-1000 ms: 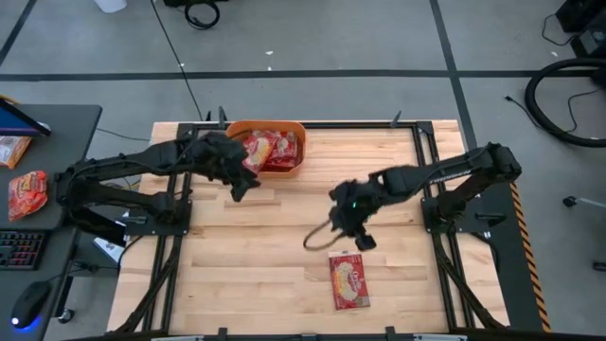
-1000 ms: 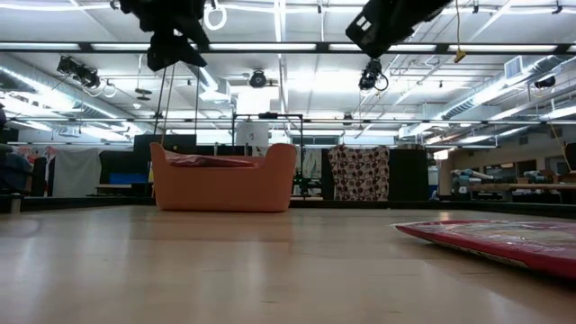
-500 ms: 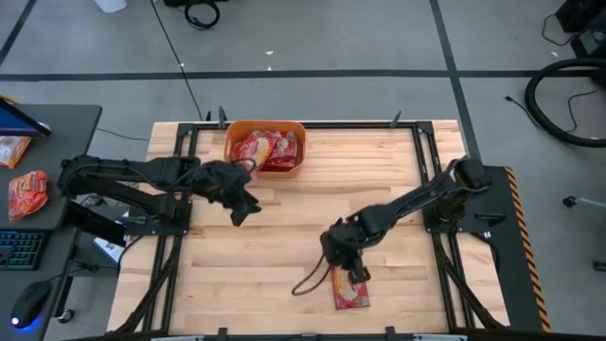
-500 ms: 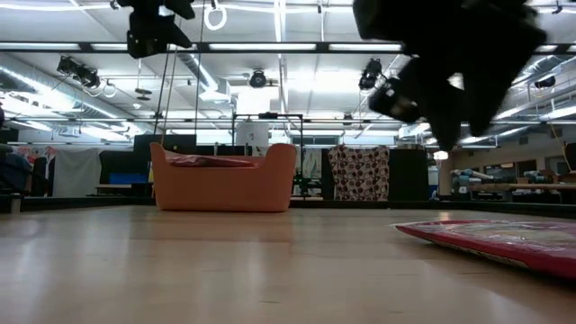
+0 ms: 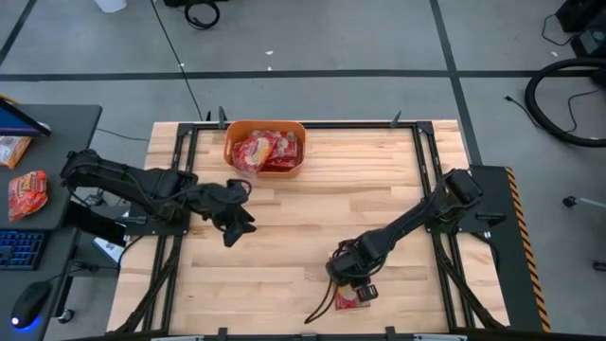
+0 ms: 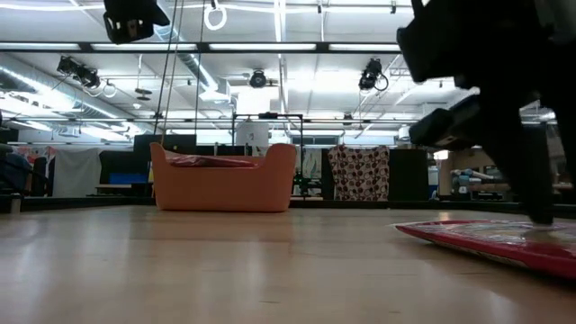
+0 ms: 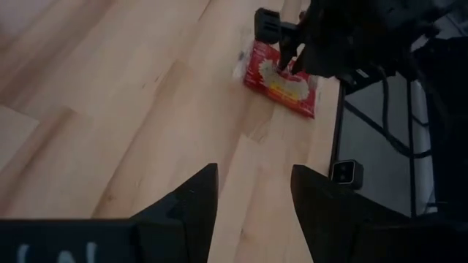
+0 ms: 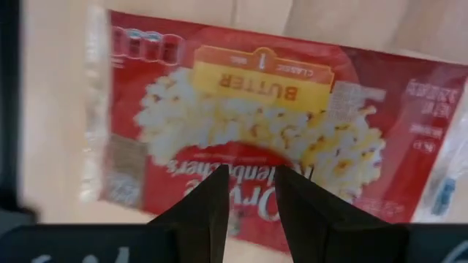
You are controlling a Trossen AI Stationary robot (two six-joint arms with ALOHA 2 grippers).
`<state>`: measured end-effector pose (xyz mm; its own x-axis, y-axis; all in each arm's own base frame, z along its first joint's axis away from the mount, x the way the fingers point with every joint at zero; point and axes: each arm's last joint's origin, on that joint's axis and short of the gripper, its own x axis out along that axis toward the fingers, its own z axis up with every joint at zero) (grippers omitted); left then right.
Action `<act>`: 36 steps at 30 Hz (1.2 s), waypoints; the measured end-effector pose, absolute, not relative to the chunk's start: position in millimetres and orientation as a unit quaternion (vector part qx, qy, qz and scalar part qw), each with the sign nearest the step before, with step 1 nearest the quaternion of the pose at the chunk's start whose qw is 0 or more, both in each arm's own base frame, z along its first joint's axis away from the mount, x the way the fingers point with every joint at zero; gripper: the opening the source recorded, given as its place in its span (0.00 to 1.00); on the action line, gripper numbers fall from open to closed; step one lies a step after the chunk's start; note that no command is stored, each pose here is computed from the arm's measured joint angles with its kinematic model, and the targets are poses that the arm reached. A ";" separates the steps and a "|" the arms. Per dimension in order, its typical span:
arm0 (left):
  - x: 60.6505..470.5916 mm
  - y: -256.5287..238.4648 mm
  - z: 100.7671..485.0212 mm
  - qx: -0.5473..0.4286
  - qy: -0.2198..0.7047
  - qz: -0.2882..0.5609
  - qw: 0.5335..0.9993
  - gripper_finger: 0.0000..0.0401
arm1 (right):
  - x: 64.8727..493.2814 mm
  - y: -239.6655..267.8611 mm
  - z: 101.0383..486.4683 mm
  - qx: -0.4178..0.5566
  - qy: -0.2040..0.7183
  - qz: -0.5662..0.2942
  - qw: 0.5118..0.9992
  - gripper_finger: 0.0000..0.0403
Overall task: Sort popcorn bags into baskets
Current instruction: Put the red popcorn bag into the orange bin
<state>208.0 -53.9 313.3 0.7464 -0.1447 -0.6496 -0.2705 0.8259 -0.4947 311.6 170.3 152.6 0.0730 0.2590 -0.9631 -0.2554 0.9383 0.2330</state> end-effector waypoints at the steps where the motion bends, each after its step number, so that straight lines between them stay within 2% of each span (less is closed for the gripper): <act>1: 207.9 -54.3 313.5 -0.293 0.353 0.037 0.888 0.44 | 312.5 170.3 150.6 -0.007 0.656 0.175 0.734 0.29; 5: 208.2 -54.4 313.7 -0.307 0.350 0.042 0.884 0.44 | 320.0 161.8 144.1 -0.036 0.648 0.172 0.742 0.29; 11: 209.0 -54.1 314.8 -0.309 0.336 0.057 0.888 0.44 | 348.4 124.3 144.4 -0.091 0.588 0.133 0.793 0.29; 14: 209.4 -51.7 314.9 -0.292 0.317 0.095 0.897 0.44 | 369.7 99.5 147.3 -0.103 0.528 0.117 0.835 0.29; 17: 209.6 -47.3 315.6 -0.257 0.286 0.155 0.910 0.44 | 392.5 67.9 156.6 -0.087 0.451 0.060 0.886 0.29; 21: 209.3 -43.3 316.6 -0.236 0.253 0.215 0.913 0.44 | 406.5 28.8 179.3 -0.035 0.414 -0.006 0.910 0.29; 26: 212.7 -43.0 311.1 -0.226 0.249 0.235 0.912 0.44 | 401.6 10.5 212.7 -0.042 0.420 0.001 0.907 0.28; 31: 224.2 -48.2 281.2 -0.213 0.312 0.220 0.899 0.44 | 385.6 14.0 225.3 -0.092 0.450 0.057 0.886 0.25; 36: 242.7 -56.7 250.1 -0.185 0.382 0.176 0.888 0.44 | 364.9 18.4 228.8 -0.100 0.512 0.106 0.846 0.23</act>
